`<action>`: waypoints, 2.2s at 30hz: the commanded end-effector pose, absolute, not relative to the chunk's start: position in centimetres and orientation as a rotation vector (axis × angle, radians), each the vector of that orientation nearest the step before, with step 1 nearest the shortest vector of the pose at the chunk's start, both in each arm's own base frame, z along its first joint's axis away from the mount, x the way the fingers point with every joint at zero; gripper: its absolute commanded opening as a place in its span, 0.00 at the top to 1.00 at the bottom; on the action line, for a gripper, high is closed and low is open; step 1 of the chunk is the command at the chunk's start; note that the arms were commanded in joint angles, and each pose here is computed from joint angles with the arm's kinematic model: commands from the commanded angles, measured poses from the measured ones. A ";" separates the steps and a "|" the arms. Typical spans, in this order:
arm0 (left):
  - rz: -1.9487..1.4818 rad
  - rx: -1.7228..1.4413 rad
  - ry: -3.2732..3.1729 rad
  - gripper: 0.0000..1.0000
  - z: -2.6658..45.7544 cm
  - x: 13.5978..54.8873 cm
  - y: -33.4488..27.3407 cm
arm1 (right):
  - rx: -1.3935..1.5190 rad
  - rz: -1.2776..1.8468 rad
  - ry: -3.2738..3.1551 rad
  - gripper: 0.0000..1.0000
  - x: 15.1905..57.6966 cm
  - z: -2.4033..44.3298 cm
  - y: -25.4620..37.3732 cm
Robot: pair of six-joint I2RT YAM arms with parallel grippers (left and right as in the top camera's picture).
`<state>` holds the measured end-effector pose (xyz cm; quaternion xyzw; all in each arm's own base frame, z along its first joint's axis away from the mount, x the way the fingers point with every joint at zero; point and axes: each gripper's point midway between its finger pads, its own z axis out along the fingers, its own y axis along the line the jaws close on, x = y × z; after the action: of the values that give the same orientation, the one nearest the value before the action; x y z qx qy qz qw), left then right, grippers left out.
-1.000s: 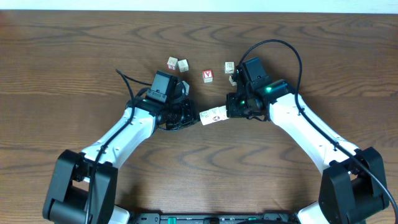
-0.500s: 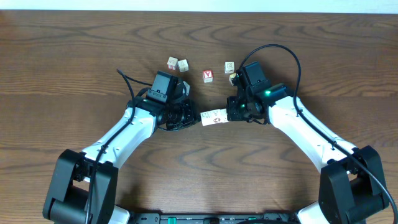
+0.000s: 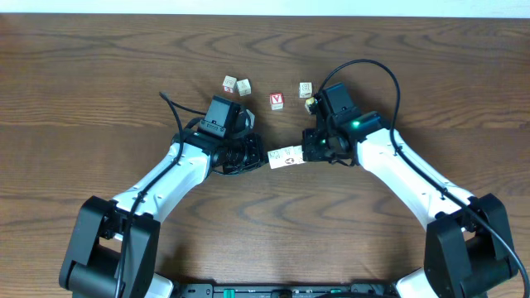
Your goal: Lift 3 blocks
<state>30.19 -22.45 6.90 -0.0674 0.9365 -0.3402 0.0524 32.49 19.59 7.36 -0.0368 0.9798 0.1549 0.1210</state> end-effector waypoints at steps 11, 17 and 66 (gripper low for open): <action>-1.248 -0.043 2.846 0.93 8.2 29.0 -26.7 | -0.275 0.762 2.894 0.99 28.5 7.7 25.7; -1.250 -0.039 2.838 0.93 8.3 29.1 -26.8 | -0.256 0.767 2.895 0.99 28.2 6.5 25.5; -1.173 -0.047 2.930 0.93 4.5 28.4 -27.5 | -0.220 0.749 2.933 0.99 27.6 2.8 26.7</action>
<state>28.98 -22.96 1.09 -0.0752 0.9558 -0.2843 0.0037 31.98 19.53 1.80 -0.0148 0.9847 0.1144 0.1308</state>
